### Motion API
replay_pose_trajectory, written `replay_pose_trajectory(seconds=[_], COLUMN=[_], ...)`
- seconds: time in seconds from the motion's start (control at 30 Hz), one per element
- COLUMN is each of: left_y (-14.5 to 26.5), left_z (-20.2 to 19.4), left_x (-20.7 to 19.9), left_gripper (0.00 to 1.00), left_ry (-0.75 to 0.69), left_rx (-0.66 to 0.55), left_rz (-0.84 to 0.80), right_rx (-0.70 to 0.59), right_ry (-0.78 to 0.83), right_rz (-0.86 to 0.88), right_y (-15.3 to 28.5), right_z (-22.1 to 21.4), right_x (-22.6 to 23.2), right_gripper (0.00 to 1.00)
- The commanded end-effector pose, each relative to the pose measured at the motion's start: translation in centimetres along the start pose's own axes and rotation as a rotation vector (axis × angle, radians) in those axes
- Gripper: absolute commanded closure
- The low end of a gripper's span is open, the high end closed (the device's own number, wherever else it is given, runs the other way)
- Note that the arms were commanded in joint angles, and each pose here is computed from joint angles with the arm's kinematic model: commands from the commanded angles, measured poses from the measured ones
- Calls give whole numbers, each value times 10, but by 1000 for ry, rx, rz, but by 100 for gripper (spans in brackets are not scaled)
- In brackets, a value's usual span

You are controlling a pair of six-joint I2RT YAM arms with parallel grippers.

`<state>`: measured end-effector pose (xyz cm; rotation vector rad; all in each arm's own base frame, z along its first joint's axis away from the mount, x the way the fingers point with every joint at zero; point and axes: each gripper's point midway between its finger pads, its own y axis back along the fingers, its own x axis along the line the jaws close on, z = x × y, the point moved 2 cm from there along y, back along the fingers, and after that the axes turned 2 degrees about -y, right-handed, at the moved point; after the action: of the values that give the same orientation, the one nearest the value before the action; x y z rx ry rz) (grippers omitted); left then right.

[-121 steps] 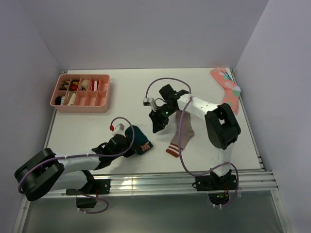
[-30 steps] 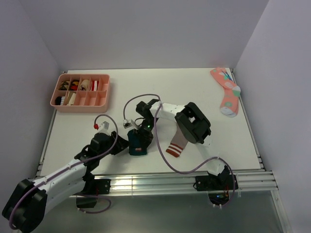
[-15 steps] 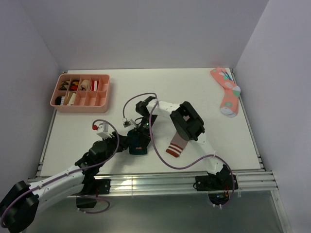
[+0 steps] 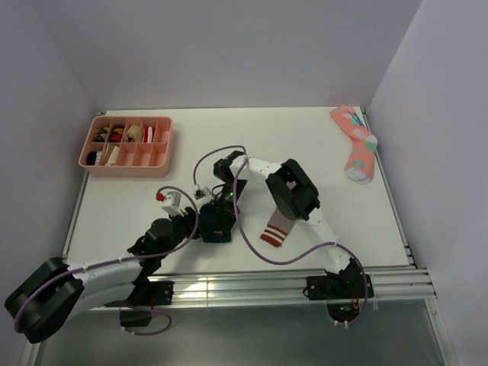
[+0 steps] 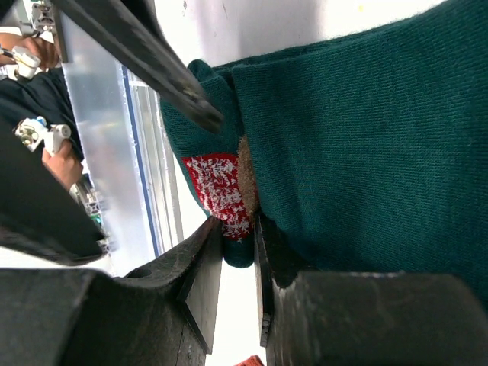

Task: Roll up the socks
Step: Roll the sock at the center of the board.

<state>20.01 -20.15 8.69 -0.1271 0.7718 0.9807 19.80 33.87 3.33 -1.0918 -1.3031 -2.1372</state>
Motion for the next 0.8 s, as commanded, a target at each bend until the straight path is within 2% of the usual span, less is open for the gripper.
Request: replay_pose_trajectory(seconds=[0.0, 0.47, 0.77], left_y=[20, 32, 30], left_z=[-37, -61, -57], left_x=[24, 35, 44], left_gripper=[47, 48, 47], left_ry=[-22, 4, 20], left_rx=[79, 135, 104], left_rz=[-14, 17, 94], right_rx=[22, -21, -28], right_ry=[47, 26, 10], right_rz=[-68, -95, -105], right_y=[1, 7, 14], right_z=[-3, 3, -1], right_x=[-25, -32, -36], right_gripper=[73, 73, 73])
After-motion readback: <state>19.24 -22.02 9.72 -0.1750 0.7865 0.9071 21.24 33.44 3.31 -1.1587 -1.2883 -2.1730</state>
